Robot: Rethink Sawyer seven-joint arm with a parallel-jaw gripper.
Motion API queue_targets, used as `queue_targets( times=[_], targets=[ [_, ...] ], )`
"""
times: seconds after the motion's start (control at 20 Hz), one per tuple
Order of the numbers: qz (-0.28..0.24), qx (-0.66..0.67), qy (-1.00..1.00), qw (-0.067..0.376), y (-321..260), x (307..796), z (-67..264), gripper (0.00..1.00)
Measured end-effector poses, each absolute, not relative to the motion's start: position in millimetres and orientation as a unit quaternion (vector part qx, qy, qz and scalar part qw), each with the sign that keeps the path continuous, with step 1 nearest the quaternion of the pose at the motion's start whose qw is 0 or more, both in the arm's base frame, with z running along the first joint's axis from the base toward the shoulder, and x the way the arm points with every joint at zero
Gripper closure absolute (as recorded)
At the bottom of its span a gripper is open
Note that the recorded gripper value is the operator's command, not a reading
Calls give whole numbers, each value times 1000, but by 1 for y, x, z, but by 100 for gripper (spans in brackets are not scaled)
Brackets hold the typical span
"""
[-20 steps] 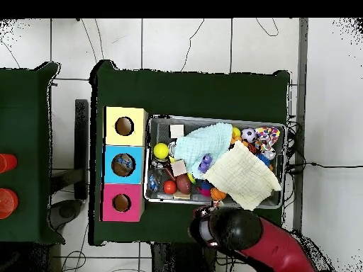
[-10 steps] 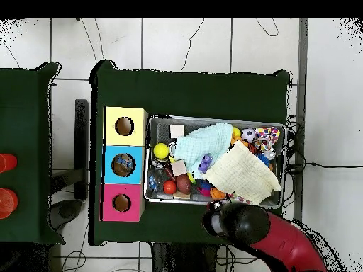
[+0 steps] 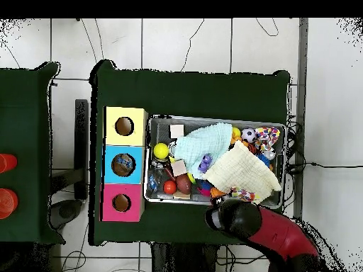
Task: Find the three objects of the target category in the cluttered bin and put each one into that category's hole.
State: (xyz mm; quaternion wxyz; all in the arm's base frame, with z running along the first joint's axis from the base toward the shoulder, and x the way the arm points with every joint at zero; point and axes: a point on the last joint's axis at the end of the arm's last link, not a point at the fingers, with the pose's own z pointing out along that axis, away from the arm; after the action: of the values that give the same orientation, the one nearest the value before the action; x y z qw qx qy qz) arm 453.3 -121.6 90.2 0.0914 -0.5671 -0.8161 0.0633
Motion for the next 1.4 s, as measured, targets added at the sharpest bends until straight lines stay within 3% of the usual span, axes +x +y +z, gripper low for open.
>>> queue_targets(
  times=[0.25,0.3,1.4],
  targets=[
    [69,-558,-822,91,-125,450,77,100],
    [70,-557,-822,95,-125,448,71,0],
    [76,-552,-825,97,-123,451,63,0]
  ],
)
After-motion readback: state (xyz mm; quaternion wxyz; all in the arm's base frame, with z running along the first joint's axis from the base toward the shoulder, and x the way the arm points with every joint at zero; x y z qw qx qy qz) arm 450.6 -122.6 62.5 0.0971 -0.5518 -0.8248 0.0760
